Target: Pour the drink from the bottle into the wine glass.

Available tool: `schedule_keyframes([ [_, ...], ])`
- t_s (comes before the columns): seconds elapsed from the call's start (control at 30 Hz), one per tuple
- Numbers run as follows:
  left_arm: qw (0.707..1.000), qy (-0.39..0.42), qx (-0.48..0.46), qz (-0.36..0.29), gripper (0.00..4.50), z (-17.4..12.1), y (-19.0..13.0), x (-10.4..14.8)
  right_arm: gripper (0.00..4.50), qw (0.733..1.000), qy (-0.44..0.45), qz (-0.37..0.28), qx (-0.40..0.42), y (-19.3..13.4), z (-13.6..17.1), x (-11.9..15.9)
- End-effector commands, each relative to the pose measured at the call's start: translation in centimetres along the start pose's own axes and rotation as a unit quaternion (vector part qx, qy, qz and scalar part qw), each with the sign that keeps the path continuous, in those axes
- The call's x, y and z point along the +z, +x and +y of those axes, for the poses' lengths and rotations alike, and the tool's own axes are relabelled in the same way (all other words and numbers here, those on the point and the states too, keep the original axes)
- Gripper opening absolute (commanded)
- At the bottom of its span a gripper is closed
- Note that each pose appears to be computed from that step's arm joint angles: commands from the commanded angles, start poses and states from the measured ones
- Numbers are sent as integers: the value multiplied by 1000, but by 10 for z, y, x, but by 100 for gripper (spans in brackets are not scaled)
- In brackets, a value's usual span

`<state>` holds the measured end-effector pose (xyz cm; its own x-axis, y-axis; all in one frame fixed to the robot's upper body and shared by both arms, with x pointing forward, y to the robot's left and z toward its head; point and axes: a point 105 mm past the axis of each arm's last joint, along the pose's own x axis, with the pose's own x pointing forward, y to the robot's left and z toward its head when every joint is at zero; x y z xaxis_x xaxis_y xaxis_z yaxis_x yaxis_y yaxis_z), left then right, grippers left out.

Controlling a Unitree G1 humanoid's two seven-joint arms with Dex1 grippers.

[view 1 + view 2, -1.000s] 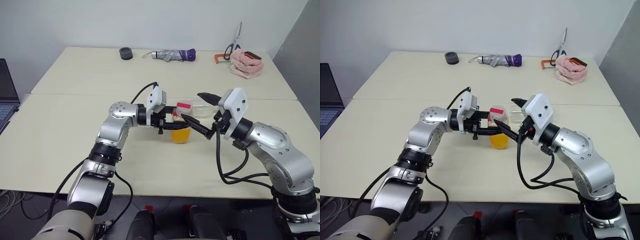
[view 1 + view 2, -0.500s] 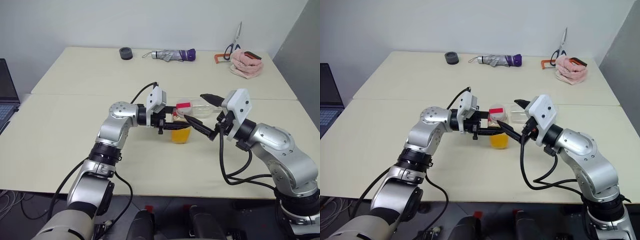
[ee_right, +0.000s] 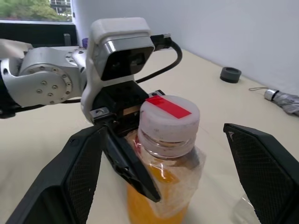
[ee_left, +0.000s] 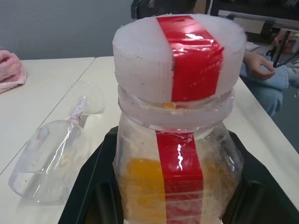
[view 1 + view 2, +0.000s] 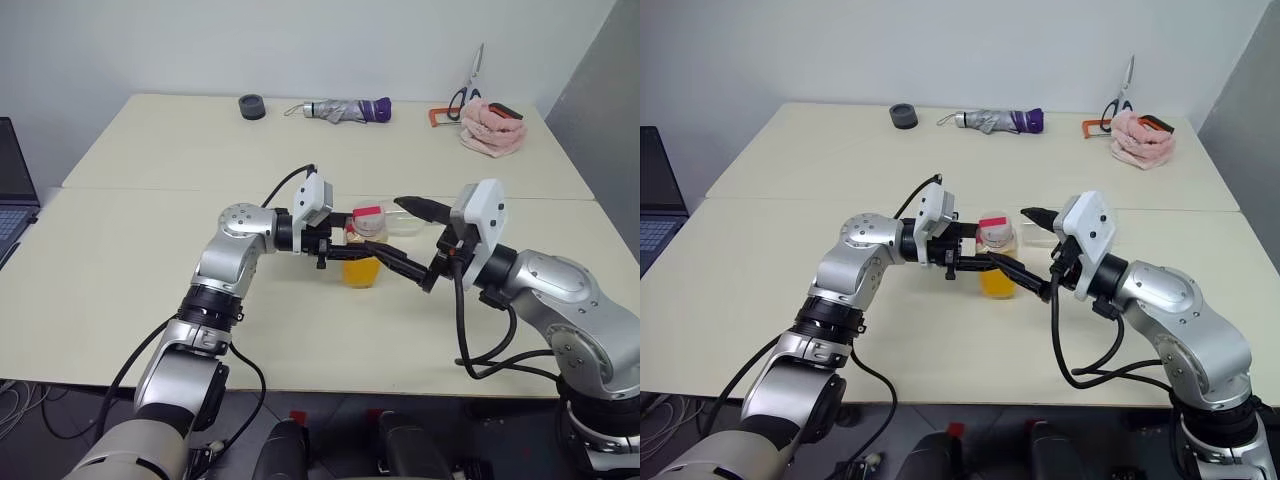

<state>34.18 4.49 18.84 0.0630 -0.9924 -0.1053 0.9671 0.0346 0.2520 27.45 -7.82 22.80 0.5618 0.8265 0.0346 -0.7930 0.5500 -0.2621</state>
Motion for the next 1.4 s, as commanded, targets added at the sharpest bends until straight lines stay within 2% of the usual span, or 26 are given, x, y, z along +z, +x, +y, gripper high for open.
schedule_keyframes([
  [0.03, 999, 29, -3, -25, 200, 1, 1, 17, 425, 1000, -6, -20, 6, 4, 1, 13],
  [0.23, 999, 29, -4, -26, 200, 1, 2, 17, 425, 1000, 8, -17, 11, 16, -8, 14],
  [0.83, 999, 29, -1, -27, 200, 1, 3, 18, 425, 999, 6, -15, 46, 28, -8, 16],
  [0.93, 999, 29, -1, -27, 200, 0, 3, 17, 365, 999, 6, -17, 49, 29, -6, 17],
  [1.1, 999, 28, -1, -27, 199, 0, 3, 17, 186, 999, 4, -20, 47, 31, -5, 17],
  [1.4, 999, 27, 0, -26, 197, -1, 1, 16, 174, 999, 1, -44, 32, 29, -4, 19],
])
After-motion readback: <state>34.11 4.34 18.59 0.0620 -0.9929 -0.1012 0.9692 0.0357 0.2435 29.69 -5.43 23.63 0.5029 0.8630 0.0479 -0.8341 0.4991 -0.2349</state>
